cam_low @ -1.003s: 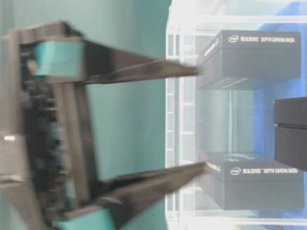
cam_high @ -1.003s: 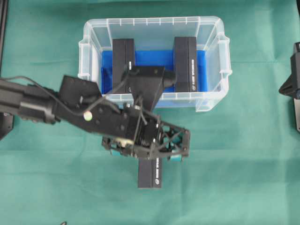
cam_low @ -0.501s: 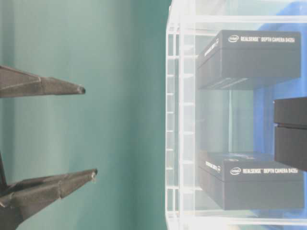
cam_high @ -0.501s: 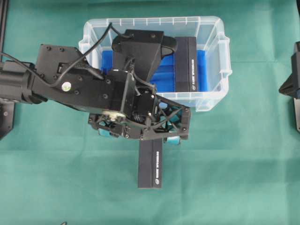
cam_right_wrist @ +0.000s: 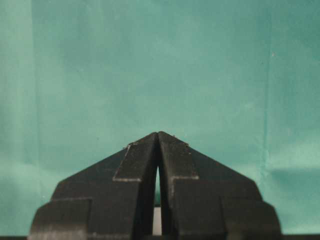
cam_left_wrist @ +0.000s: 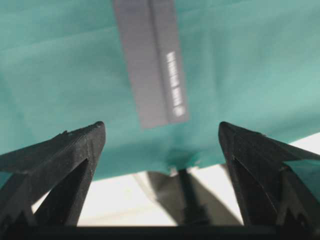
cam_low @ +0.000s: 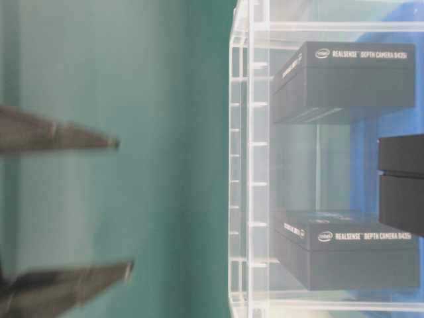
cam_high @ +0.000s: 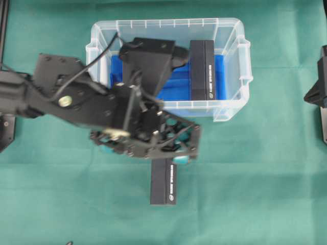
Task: Take the box out of the case with the left arm.
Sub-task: 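Lower the box onto the cloth and open the left gripper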
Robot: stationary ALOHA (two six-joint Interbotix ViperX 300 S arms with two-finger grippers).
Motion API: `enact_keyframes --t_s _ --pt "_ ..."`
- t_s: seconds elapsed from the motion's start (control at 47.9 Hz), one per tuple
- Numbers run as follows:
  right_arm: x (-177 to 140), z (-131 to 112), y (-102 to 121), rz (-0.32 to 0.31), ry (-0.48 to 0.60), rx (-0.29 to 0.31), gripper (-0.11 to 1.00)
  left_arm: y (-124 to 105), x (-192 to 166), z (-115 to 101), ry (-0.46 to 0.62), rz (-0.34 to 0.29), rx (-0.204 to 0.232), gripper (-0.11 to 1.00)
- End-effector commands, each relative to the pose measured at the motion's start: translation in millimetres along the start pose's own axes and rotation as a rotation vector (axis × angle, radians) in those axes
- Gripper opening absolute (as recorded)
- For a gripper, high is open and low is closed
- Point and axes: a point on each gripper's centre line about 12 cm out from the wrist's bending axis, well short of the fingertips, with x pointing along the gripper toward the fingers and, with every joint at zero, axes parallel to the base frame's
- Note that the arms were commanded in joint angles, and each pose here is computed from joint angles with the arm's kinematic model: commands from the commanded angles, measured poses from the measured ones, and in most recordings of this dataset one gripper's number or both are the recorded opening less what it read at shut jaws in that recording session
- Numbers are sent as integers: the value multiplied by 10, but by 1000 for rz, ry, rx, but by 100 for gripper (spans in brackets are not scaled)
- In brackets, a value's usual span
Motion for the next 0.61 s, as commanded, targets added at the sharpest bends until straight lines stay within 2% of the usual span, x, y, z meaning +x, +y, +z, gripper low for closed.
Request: enact_keyframes --t_s 0.0,0.251,0.439,0.585 --pt "-70 72 -1 1 -28 7 7 180 -304 -80 4 -50 16 98" --pt "-74 75 -1 1 -29 6 7 701 -455 -224 16 -41 16 98" --pt "-86 82 -1 2 -34 1 7 1199 -535 -363 32 -28 52 98" --pt "-86 82 -4 -1 -34 -1 7 1543 -577 -396 42 -39 26 98"
